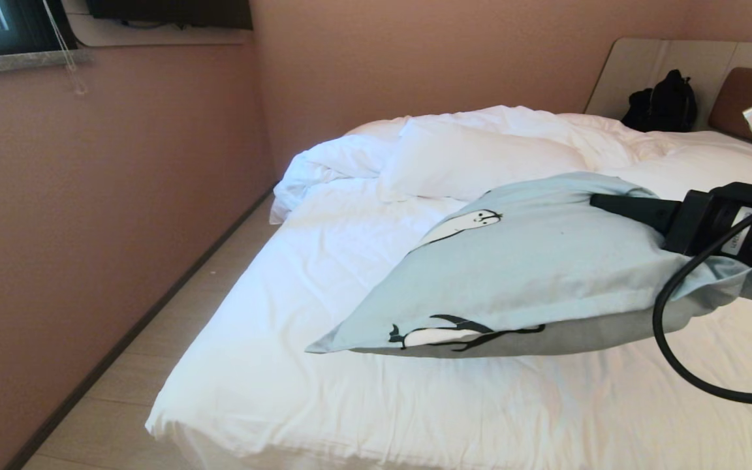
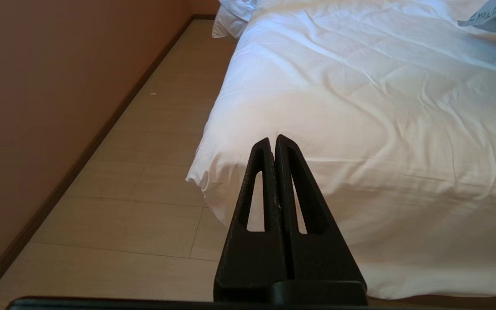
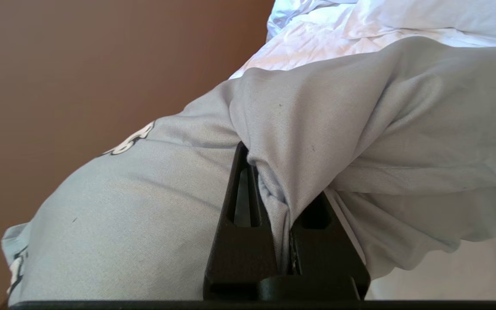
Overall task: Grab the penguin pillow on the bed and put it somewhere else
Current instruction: Move to the head of the bed
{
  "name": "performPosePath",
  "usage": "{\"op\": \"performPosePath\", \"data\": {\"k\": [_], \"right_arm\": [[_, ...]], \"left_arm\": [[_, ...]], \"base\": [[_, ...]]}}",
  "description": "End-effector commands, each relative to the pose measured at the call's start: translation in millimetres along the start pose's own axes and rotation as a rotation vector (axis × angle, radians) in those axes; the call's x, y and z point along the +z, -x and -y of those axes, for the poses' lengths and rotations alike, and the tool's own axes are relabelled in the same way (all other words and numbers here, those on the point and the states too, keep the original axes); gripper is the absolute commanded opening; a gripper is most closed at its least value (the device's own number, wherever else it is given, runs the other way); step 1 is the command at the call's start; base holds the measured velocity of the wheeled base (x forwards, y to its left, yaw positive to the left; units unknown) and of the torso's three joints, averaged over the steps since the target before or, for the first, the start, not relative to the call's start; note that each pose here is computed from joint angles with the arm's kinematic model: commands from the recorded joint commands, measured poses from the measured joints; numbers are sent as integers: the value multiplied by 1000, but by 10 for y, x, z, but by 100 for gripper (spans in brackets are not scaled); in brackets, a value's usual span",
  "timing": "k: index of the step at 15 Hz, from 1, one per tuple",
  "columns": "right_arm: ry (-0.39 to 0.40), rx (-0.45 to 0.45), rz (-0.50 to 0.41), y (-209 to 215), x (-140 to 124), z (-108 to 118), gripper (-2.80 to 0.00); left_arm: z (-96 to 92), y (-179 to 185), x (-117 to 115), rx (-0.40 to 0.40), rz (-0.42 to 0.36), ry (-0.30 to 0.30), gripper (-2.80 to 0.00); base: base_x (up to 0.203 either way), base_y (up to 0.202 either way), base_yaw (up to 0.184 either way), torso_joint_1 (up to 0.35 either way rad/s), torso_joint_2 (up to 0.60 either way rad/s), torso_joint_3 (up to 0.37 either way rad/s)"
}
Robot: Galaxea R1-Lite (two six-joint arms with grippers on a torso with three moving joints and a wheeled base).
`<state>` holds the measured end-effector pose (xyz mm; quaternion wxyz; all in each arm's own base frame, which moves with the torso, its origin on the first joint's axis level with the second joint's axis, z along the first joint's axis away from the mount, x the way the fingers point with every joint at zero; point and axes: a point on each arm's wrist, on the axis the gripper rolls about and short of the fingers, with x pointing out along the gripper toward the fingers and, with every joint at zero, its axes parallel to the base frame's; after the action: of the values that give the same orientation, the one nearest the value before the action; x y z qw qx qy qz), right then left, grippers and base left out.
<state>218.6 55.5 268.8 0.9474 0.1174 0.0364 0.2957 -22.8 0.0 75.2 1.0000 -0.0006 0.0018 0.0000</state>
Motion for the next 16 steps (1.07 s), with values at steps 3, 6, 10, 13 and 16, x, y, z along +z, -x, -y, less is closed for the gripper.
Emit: {"op": "performPosePath", "data": {"k": [3, 6, 10, 13, 16], "right_arm": [[-1, 4, 1, -2, 6, 12, -280], [0, 3, 3, 3, 9, 13, -280], [-1, -1, 3, 4, 9, 25, -280], [-2, -2, 0, -3, 3, 33, -280], [-4, -3, -4, -15, -6, 40, -280]], "left_arm": [[0, 0, 0, 0, 1, 0, -280], [0, 0, 0, 0, 1, 0, -280], [0, 0, 0, 0, 1, 0, -280], [0, 0, 0, 0, 1, 0, -280], [0, 0, 0, 0, 1, 0, -280]], "base": [[0, 0, 0, 0, 0, 0], [0, 0, 0, 0, 0, 0], [0, 0, 0, 0, 0, 0], [0, 0, 0, 0, 0, 0], [0, 0, 0, 0, 0, 0]]}}
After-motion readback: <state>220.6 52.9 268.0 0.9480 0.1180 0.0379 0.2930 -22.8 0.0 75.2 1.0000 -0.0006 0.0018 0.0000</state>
